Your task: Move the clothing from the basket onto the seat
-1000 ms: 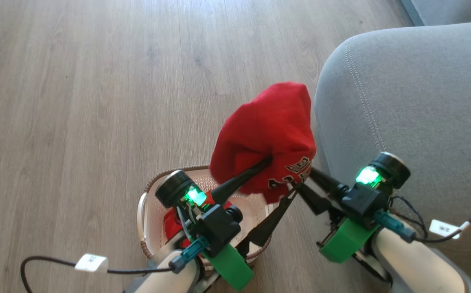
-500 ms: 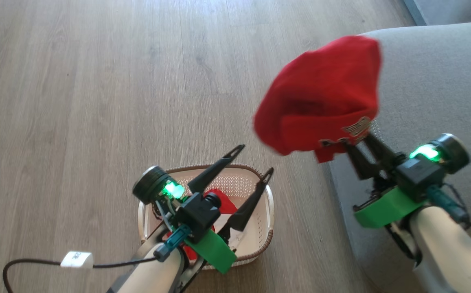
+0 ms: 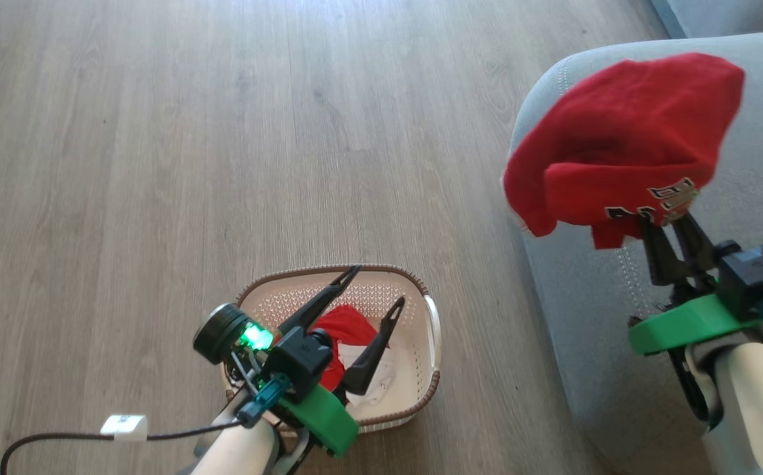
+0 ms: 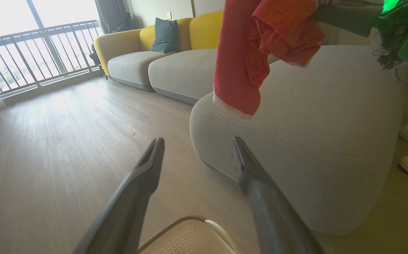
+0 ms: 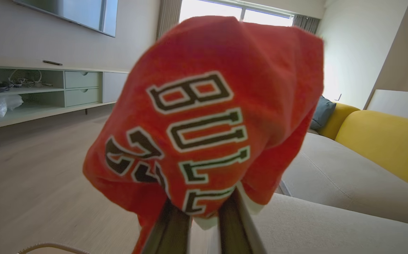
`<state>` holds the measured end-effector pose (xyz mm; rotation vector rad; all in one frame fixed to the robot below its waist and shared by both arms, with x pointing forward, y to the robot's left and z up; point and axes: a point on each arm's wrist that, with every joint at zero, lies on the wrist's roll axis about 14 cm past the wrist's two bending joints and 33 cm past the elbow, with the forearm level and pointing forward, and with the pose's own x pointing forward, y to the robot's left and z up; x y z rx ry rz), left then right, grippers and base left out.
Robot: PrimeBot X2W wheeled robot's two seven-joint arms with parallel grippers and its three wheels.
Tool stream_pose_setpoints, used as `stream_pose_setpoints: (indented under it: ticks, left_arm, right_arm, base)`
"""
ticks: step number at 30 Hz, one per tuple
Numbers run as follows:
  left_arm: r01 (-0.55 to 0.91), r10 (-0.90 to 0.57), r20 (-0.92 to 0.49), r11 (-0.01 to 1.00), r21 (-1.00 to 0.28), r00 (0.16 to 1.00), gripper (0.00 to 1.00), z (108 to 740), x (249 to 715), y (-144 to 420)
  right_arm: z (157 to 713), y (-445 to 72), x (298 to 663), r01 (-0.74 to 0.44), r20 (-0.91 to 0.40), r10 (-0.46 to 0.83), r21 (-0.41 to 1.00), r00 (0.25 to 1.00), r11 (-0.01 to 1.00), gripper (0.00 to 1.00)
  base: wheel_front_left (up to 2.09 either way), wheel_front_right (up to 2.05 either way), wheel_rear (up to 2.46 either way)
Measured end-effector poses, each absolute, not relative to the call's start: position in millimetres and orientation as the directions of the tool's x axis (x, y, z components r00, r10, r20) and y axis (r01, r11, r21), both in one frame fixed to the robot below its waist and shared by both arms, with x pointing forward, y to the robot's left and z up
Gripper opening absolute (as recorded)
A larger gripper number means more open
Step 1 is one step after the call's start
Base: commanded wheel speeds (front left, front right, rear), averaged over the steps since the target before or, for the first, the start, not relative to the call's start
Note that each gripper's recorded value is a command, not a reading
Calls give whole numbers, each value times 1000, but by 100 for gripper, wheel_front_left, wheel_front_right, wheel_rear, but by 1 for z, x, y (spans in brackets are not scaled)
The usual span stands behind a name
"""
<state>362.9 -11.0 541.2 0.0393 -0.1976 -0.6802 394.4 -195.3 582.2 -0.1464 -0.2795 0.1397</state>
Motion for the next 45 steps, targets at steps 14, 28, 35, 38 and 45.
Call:
stream_pose_setpoints:
  ticks: [14, 28, 35, 38, 45]
  left_arm:
    - [604, -606, 66, 795, 54, 792, 100, 504, 360, -2]
    - [643, -643, 28, 766, 15, 765, 100, 490, 355, -10]
    - [646, -646, 28, 763, 6, 763, 100, 489, 359, -11]
    - [659, -659, 31, 752, 3, 752, 100, 489, 360, -17]
    - [732, -731, 50, 681, -12, 681, 100, 491, 360, -49]
  right_arm:
    - [554, -244, 381, 55, 196, -34, -101, 980, 993, 0]
    - [540, -253, 382, 94, 161, -81, -74, 984, 993, 0]
    - [538, -259, 380, 112, 158, -100, -75, 982, 991, 0]
    - [539, -268, 374, 140, 158, -127, -77, 979, 987, 0]
    - [541, -299, 352, 243, 161, -230, -69, 960, 967, 0]
  base:
    - [0, 0, 0]
    - [0, 0, 0]
    - [0, 0, 0]
    - [0, 0, 0]
    - [0, 0, 0]
